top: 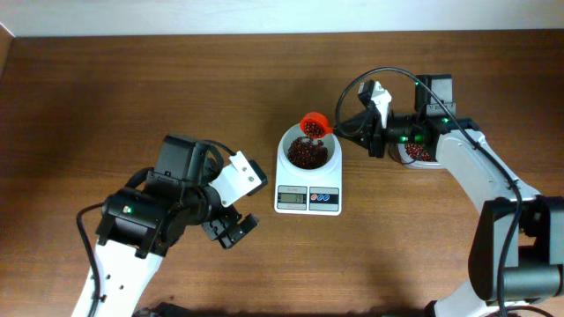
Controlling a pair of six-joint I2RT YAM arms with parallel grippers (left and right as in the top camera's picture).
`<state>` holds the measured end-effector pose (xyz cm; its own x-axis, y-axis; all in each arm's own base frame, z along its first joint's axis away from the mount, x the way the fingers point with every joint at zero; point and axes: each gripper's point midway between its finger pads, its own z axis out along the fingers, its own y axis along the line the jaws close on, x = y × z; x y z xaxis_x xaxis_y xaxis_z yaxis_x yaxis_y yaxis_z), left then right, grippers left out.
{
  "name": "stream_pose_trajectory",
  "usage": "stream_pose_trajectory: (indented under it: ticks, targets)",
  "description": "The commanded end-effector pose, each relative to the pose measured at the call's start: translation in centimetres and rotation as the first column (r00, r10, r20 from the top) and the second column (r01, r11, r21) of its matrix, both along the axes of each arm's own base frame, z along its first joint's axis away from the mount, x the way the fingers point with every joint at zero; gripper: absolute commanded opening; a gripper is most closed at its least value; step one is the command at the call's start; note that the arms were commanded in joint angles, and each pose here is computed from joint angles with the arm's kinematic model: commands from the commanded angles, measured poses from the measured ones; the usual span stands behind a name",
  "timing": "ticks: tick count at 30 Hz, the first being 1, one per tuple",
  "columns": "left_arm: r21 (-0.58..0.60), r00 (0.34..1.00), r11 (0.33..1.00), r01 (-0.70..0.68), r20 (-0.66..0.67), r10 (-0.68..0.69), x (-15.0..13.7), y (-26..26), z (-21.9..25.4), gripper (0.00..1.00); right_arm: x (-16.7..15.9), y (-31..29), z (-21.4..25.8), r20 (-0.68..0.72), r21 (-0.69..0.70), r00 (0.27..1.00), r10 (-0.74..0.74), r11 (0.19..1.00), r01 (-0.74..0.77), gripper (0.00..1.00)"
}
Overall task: Scoop and weigh 50g on scale
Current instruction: 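Hold the scoop tilted over the bowl, shaking beans out slowly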
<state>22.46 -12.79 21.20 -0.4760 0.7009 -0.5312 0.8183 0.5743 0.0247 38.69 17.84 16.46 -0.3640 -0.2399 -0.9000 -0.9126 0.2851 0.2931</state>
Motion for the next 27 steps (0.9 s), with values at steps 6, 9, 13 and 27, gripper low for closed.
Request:
stream_pose_trajectory:
  ticks: [6, 9, 13, 27]
  targets:
    - [-0.016, 1.000, 1.000, -0.014, 0.020, 0.014, 0.1, 0.0, 0.9, 0.99, 0.5, -0.5, -1.1, 0.003, -0.061, 0.999, -0.039, 0.997, 0.039, 0.04]
    - [-0.016, 1.000, 1.000, -0.014, 0.020, 0.014, 0.1, 0.0, 0.9, 0.99, 0.1, -0.3, -0.7, -0.005, -0.033, 1.000, -0.018, 0.999, 0.018, 0.04]
    - [-0.016, 1.000, 1.000, -0.014, 0.020, 0.014, 0.1, 0.0, 0.9, 0.99, 0.0, -0.2, -0.4, 0.001, -0.016, 1.000, -0.007, 1.000, 0.007, 0.04]
    - [-0.016, 1.000, 1.000, -0.014, 0.020, 0.014, 0.1, 0.0, 0.9, 0.99, 0.0, -0.2, -0.4, 0.001, -0.016, 1.000, -0.007, 1.000, 0.007, 0.04]
